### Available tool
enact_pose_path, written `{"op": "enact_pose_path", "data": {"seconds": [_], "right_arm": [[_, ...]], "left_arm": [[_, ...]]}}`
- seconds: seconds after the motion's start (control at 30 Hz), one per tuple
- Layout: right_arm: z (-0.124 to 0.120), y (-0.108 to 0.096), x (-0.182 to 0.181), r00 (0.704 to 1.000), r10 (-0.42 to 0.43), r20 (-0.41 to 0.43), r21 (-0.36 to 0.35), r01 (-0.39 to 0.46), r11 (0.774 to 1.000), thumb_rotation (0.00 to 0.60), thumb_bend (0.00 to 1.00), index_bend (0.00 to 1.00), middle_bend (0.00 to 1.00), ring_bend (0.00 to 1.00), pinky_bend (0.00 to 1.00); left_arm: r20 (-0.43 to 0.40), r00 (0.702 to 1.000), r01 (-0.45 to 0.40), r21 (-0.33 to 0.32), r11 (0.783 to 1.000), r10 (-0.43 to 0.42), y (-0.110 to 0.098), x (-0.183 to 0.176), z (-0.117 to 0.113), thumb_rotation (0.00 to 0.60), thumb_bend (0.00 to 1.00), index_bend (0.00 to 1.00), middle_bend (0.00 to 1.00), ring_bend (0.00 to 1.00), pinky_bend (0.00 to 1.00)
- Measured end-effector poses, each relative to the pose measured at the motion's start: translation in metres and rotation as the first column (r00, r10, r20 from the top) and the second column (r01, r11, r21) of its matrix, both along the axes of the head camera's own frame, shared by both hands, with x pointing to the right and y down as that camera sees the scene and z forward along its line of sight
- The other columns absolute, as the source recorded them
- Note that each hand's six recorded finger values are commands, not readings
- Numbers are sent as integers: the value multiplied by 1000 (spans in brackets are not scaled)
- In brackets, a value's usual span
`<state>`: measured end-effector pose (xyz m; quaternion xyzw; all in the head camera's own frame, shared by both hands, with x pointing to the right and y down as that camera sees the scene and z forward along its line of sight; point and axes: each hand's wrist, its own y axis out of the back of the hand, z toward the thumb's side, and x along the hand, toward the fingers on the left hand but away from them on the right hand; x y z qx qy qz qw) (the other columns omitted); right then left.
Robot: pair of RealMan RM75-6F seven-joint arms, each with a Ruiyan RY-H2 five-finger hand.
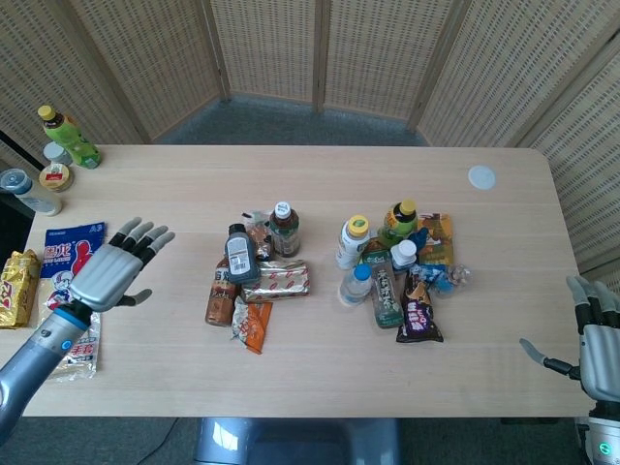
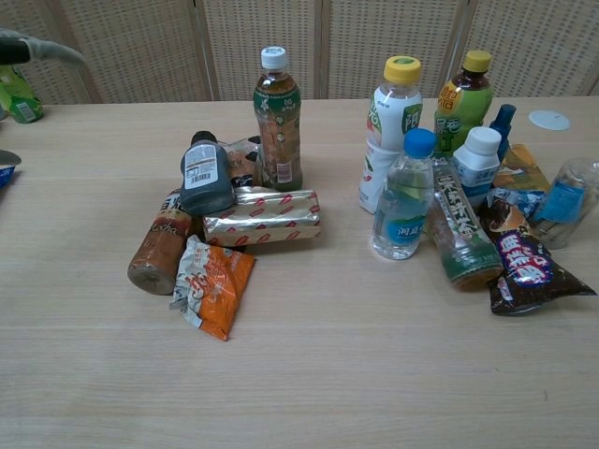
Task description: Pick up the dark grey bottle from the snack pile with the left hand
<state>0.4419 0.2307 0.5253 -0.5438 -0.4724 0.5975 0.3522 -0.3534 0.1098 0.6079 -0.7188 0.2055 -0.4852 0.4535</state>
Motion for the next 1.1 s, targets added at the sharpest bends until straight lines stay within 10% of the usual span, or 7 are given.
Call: {"op": "enact_pose_path", "data": {"seconds": [1.1], "right_arm": [[-35, 22, 34, 992, 100, -75, 73, -95, 993, 371, 149, 0, 0, 0, 0]], "left_arm": [[108, 949, -295, -34, 955, 297, -46, 109, 104, 600, 276, 1, 2, 0, 0]]}}
